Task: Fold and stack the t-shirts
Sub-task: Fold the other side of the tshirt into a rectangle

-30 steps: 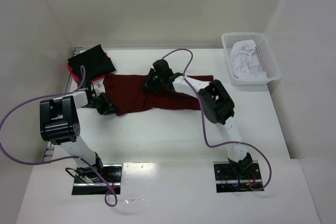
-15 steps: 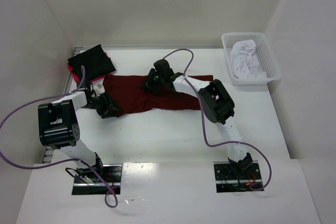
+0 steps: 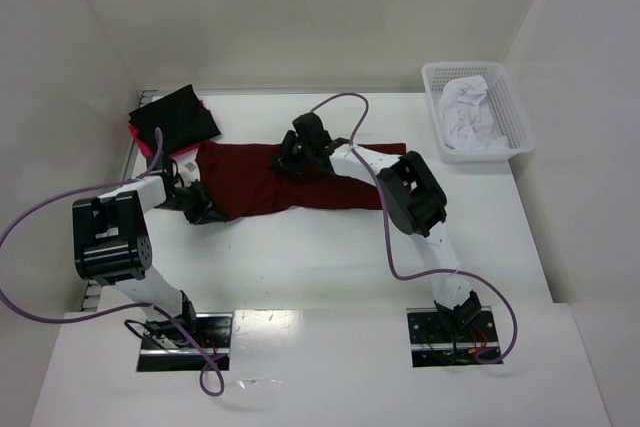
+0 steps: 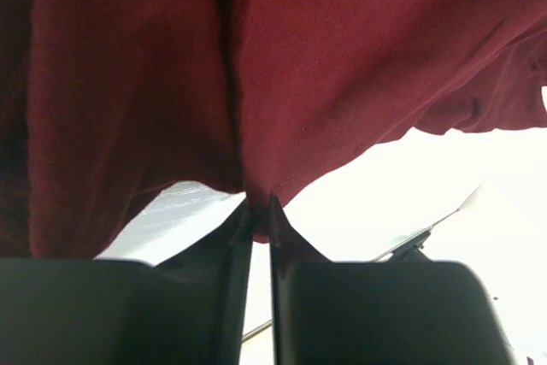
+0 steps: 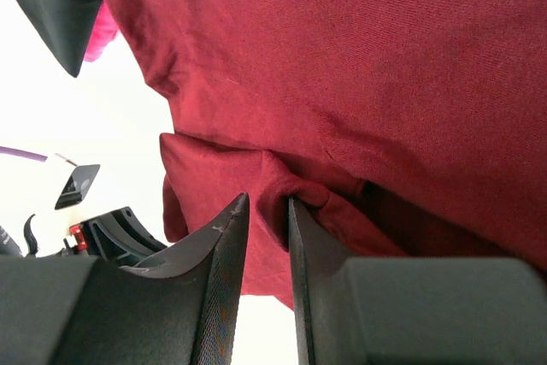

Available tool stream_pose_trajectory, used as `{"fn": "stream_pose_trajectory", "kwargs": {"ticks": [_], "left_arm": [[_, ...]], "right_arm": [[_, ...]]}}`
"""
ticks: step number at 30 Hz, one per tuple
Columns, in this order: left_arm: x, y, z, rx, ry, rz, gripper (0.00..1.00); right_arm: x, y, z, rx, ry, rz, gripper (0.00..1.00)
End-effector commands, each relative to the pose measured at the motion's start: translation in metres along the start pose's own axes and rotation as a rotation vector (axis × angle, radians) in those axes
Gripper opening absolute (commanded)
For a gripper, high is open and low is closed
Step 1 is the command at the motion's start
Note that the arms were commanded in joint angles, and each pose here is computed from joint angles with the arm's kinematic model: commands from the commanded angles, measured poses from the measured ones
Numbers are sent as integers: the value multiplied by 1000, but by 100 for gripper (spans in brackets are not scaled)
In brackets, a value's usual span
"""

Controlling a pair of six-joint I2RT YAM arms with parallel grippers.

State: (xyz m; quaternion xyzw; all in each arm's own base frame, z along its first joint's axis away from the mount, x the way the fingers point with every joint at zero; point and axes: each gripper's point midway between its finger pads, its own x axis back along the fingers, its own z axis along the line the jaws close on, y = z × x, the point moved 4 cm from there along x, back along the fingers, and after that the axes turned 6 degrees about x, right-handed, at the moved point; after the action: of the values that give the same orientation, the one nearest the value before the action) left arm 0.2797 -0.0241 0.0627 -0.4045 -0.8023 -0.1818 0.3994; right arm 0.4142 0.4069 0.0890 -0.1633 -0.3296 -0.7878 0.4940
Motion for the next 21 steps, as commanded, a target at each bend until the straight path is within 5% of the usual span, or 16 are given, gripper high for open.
{"fn": "stream_pose_trajectory", "kwargs": {"ticks": [1,3,11,21], "left_arm": [[7,-2,-7,-21,-37,-4,10],[12,3,-14,-36,-46,-21,0],[36,50,-65,-128,-152,-126,0],[24,117,-99,-164,-239,-189,0]], "right_arm": [[-2,2,-1,15,10,4,31],[-1,4,-1,14,11,0,31],[11,23,1,35,22,-38,31],[12,35,-2,61,35,-21,57]]}}
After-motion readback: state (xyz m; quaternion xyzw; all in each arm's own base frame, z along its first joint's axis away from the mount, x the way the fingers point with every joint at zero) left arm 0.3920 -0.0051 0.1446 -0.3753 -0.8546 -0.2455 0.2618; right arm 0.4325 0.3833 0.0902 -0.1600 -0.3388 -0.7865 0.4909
